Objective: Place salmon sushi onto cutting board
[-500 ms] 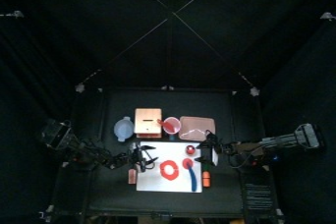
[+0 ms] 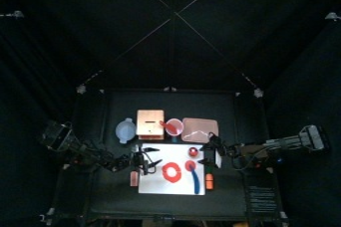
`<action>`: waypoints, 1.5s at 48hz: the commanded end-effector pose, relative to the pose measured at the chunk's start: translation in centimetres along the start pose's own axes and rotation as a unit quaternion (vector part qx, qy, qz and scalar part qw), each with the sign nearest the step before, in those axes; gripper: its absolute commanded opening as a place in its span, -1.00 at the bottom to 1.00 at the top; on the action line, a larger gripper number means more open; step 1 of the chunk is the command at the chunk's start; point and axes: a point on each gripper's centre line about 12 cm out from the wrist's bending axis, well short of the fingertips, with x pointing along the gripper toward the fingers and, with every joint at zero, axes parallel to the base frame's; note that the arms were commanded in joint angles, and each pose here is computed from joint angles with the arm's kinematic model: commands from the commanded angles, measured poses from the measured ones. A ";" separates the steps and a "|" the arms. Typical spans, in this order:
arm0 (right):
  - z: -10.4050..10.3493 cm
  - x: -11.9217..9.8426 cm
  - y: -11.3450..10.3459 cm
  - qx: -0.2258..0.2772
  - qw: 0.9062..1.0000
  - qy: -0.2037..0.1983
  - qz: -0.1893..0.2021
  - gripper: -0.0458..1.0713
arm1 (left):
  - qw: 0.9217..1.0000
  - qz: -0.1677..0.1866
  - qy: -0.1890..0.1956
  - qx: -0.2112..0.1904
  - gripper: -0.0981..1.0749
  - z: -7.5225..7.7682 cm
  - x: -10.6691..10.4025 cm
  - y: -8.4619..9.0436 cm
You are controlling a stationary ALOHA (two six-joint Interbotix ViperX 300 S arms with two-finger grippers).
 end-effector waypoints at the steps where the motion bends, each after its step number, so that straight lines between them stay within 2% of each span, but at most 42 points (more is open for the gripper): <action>1: 0.6 -0.1 0.3 0.008 1.000 -0.008 0.005 0.89 | 1.000 0.001 -0.012 -0.003 0.66 0.8 0.2 -0.1; 9: 0.5 0.1 0.5 0.067 0.998 -0.003 0.010 0.89 | 1.000 0.002 -0.011 0.001 0.66 0.6 0.5 -0.3; 19: 0.6 0.3 0.6 0.073 0.997 -0.001 0.009 0.90 | 1.000 -0.004 -0.014 0.010 0.66 0.6 1.0 -0.8; 26: 1.0 0.3 0.6 0.105 0.994 -0.005 0.010 0.90 | 1.000 -0.006 -0.017 0.013 0.66 0.7 1.0 -0.9; 31: 0.6 0.5 0.2 0.160 0.987 0.002 0.002 0.90 | 1.000 -0.007 -0.015 0.013 0.66 0.6 1.0 -0.9; 39: -1.0 1.3 -0.7 0.246 0.969 0.028 -0.019 0.90 | 1.000 0.006 -0.005 -0.006 0.66 0.5 0.8 -0.5; 44: -0.7 1.8 -0.5 0.249 0.968 0.034 -0.022 0.90 | 0.999 0.020 0.012 -0.038 0.66 0.7 0.9 -0.3; 55: 1.7 1.6 0.9 0.171 0.985 0.007 -0.001 0.90 | 0.994 0.033 0.049 -0.090 0.66 1.8 1.1 -0.4; 58: 2.1 1.5 1.0 0.153 0.988 0.001 0.003 0.90 | 0.991 0.045 0.064 -0.113 0.66 2.0 0.9 -0.2; 65: 2.3 1.2 1.3 0.134 0.991 -0.005 0.008 0.90 | 0.972 0.083 0.122 -0.184 0.66 1.9 0.2 0.1; 70: 2.1 1.2 1.1 0.132 0.991 -0.003 0.005 0.90 | 0.950 0.118 0.170 -0.232 0.65 1.6 -0.3 0.1; 72: 2.0 1.2 1.0 0.136 0.991 -0.002 0.003 0.90 | 0.939 0.135 0.190 -0.252 0.65 1.4 -0.5 0.2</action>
